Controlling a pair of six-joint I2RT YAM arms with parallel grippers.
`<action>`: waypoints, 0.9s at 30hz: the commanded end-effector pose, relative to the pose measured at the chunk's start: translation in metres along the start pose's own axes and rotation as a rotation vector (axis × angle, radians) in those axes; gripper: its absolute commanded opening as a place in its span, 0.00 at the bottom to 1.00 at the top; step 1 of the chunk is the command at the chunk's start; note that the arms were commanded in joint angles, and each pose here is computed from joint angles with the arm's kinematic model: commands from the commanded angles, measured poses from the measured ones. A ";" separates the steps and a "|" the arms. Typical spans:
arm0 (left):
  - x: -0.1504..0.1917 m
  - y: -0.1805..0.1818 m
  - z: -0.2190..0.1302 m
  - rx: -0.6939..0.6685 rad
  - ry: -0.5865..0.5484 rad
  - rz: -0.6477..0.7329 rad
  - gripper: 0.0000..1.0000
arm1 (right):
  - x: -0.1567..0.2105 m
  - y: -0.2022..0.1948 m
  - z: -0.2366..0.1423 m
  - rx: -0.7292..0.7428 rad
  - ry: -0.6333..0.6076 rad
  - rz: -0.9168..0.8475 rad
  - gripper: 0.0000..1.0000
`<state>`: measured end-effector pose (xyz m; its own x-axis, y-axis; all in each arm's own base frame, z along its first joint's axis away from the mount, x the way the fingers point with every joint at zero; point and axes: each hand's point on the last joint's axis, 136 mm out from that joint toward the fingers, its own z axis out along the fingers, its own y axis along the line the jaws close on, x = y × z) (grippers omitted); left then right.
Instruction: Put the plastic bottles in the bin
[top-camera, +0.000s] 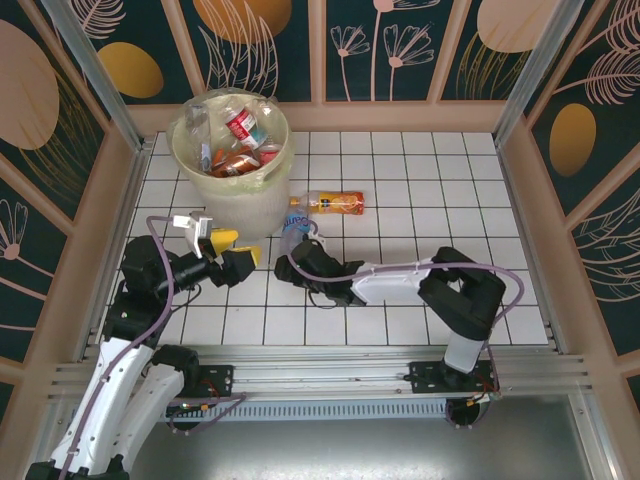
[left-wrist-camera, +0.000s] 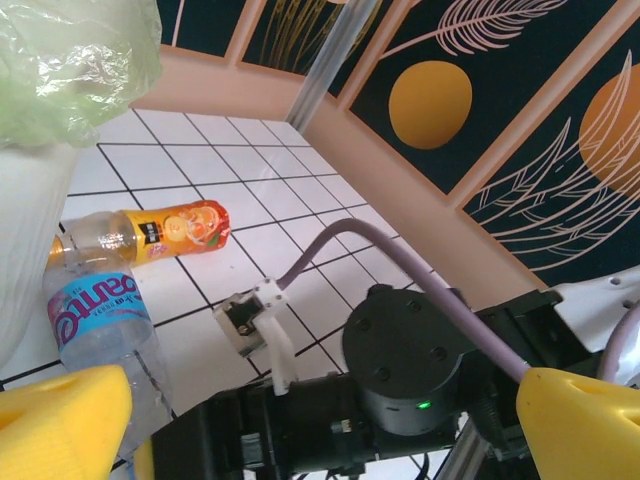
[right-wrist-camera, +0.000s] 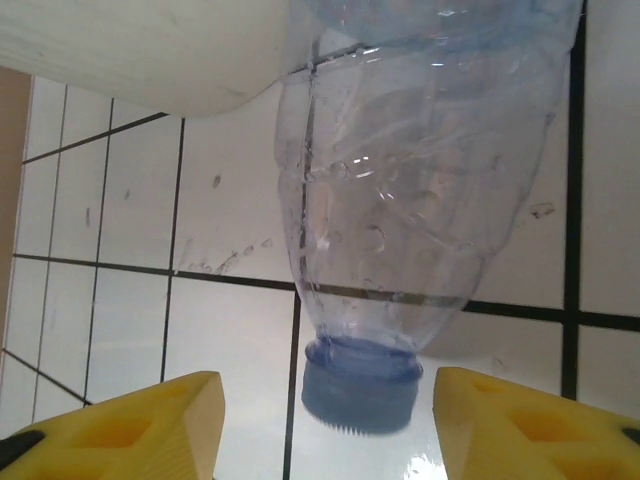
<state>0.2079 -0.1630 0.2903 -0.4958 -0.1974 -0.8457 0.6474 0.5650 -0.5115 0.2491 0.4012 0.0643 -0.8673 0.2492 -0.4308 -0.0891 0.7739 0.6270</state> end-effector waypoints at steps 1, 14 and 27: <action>-0.003 -0.004 -0.001 0.015 -0.021 0.030 0.99 | -0.007 0.013 0.008 -0.019 -0.036 0.043 0.54; -0.002 -0.002 0.000 0.012 -0.017 0.025 0.99 | -0.007 0.002 0.027 0.027 -0.049 0.083 0.63; 0.000 0.001 0.001 0.004 -0.010 0.017 0.99 | -0.014 -0.008 0.013 0.077 -0.065 0.039 0.62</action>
<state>0.2087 -0.1626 0.2891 -0.4962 -0.1984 -0.8452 0.6446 0.5680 -0.5117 0.2653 0.4063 0.0439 -0.8497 0.3195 -0.4195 0.0004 0.7959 0.6054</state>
